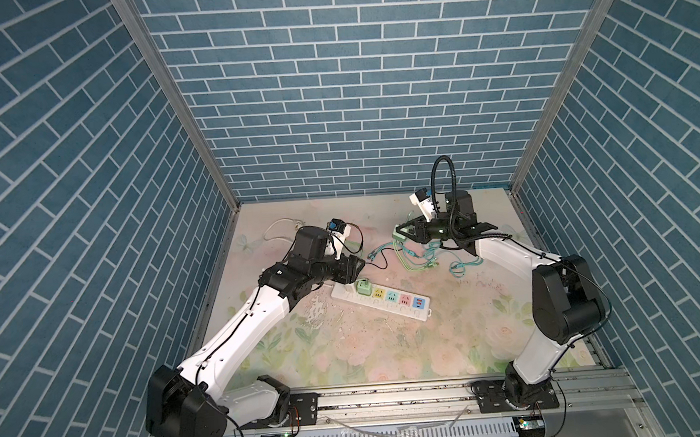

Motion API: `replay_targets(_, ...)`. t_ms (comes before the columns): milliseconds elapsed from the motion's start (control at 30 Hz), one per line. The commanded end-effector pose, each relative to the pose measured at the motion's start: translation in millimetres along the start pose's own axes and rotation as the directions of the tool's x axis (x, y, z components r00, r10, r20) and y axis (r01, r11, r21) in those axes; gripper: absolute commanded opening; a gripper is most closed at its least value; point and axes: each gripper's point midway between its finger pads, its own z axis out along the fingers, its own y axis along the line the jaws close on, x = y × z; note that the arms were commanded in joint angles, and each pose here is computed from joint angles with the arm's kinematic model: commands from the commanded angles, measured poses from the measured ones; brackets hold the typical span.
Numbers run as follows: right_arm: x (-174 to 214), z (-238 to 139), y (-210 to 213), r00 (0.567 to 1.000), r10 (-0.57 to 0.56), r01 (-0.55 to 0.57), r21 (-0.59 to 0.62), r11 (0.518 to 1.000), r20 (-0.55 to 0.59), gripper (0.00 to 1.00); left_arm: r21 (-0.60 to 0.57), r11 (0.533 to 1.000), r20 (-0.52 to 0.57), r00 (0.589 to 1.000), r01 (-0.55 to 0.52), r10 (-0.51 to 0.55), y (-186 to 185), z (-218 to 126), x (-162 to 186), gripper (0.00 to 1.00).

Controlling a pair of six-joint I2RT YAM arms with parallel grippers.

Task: Insert the plug
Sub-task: 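Open the left gripper and draw back while the right gripper lifts the charger, then carry the pale green charger over the white power strip with the right gripper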

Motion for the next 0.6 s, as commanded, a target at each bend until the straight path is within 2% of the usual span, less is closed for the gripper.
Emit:
replay_targets(0,33.4,12.9,30.7,0.99,-0.121,0.117,-0.053,0.992,-0.072,0.0,-0.044,0.999,-0.025,0.999,0.029,-0.03,11.2,1.9,12.1,0.64)
replay_targets(167,79.6,29.2,43.6,0.969,-0.191,0.193,-0.008,0.981,-0.154,0.0,-0.067,0.996,-0.029,0.998,0.058,-0.06,16.0,2.1,16.7,0.63)
replay_targets(267,97.8,35.9,48.0,0.958,-0.238,0.242,0.009,0.97,-0.158,0.0,-0.061,0.996,-0.019,0.998,0.061,-0.063,15.1,-0.1,18.3,0.63)
replay_targets(567,127.2,44.3,66.7,0.911,-0.374,0.384,0.023,0.923,-0.174,0.0,-0.059,0.996,-0.018,0.997,0.068,-0.069,15.8,-1.0,24.3,0.63)
